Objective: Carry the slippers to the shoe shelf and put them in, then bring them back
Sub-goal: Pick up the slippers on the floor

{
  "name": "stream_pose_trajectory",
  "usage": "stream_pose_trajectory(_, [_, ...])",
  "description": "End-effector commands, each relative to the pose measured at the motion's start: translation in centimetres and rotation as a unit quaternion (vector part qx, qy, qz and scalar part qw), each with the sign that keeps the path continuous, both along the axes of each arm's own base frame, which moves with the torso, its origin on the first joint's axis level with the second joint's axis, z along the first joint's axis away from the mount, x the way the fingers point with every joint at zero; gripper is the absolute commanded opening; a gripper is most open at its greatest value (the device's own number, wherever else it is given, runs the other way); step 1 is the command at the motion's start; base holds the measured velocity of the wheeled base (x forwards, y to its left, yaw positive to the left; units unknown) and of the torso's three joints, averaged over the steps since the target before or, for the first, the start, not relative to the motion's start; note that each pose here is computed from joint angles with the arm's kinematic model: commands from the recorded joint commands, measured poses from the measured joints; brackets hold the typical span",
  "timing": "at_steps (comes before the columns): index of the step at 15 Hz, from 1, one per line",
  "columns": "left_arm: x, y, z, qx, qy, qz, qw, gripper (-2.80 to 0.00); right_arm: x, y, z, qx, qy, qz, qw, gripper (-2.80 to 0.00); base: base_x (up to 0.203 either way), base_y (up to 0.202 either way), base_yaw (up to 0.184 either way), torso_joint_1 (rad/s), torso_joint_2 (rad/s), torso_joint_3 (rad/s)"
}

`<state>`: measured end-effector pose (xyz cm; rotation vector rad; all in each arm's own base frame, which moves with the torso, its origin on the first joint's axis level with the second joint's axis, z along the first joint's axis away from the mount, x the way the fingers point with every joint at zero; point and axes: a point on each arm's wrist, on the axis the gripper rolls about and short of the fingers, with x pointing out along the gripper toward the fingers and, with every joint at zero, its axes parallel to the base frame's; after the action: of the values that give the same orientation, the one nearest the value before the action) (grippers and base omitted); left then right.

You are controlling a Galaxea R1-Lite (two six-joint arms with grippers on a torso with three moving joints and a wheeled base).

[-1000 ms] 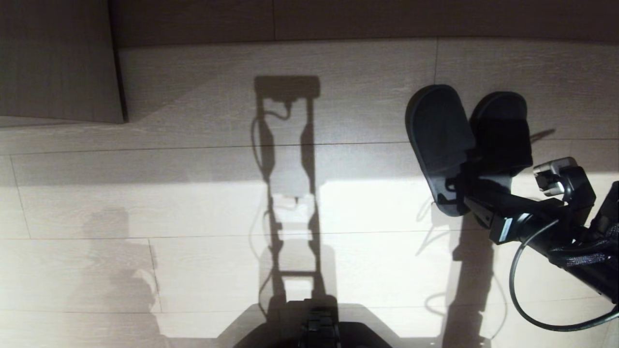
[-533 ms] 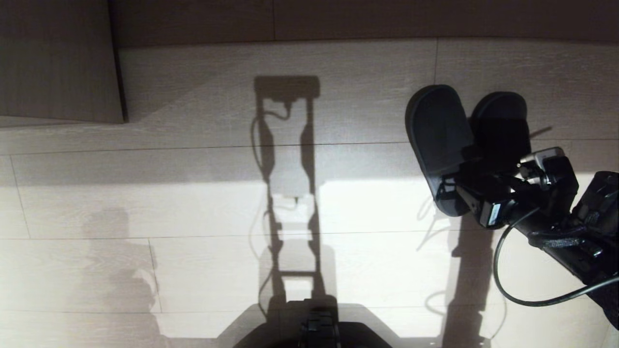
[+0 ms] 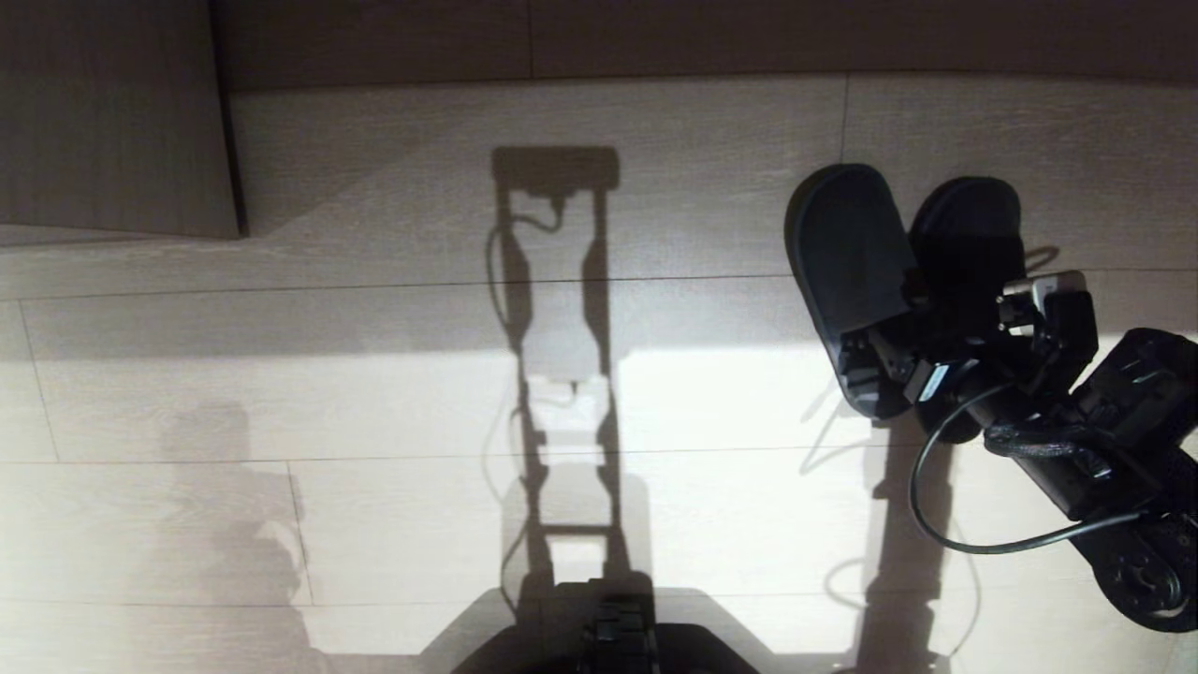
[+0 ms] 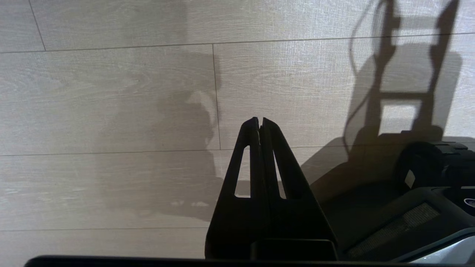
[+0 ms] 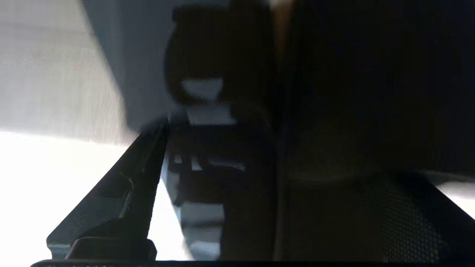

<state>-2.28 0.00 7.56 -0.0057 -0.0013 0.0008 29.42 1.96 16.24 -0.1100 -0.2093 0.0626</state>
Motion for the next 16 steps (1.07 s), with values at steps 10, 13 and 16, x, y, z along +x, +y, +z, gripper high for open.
stream_pose_trajectory(10, [0.0,0.0,0.0,0.000,0.000,0.000,1.0000,-2.80,4.4,0.7,1.2,0.012,-0.052,0.008,0.999,0.00,0.000,0.000,0.000,0.000,0.00,0.000])
stream_pose_trajectory(13, [0.0,0.0,0.0,-0.001,0.000,0.000,1.0000,-2.80,5.1,0.7,1.2,0.012,-0.058,0.008,0.998,0.00,0.000,0.000,0.000,0.000,0.00,0.000])
stream_pose_trajectory(16, [0.0,0.0,0.0,-0.001,0.000,0.000,1.0000,-2.80,5.5,0.7,1.6,0.013,-0.069,0.007,0.998,-2.80,0.000,0.000,0.000,0.000,0.00,0.000])
